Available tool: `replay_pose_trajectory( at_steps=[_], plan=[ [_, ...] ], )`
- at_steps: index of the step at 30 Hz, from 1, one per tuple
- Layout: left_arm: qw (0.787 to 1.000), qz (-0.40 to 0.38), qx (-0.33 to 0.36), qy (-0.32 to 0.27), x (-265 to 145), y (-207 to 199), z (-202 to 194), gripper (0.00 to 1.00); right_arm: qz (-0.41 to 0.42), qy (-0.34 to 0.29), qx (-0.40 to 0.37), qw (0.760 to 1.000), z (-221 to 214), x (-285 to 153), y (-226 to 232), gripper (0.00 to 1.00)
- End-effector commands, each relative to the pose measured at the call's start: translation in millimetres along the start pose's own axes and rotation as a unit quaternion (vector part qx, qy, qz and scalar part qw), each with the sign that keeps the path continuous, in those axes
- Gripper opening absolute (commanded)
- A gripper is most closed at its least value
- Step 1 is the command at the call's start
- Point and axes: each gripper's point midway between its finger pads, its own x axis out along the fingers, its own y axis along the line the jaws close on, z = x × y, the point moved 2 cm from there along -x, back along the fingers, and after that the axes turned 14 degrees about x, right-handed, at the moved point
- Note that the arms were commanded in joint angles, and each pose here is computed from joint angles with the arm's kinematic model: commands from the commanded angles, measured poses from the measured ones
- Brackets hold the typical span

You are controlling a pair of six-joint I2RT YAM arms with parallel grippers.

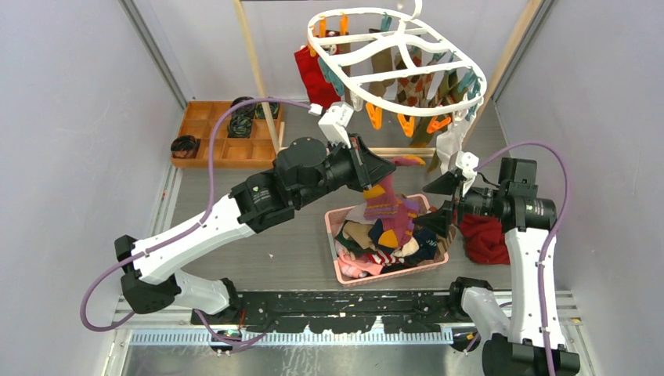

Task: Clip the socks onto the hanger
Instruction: Pick up the sock from the bin.

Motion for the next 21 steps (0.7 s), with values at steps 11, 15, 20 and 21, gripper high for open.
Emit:
replay_pose_trajectory(
  at_steps=[11, 15, 20, 21],
  plan=[
    [0.996, -0.052, -0.028, -0.064, 4.2, -29.4, 43.8, 0.0, 0.051, -0.012, -0.067, 0.996, 17.6, 67.9, 5.5, 0.92],
    [0.997, -0.034, -0.024, -0.072, -2.7, -21.8, 45.4, 0.0, 0.07, -0.007, -0.061, 0.996, 13.8, 68.0, 13.3, 0.56],
    [0.996, 0.0, -0.024, -0.081, -13.4, -5.3, 41.3, 0.0, 0.097, -0.013, -0.046, 0.994, 14.6, 60.4, 34.6, 0.1],
    [0.997, 0.012, -0.024, -0.079, -14.2, 0.4, 37.1, 0.0, 0.099, -0.016, -0.034, 0.994, 15.8, 58.2, 39.6, 0.05]
  ],
)
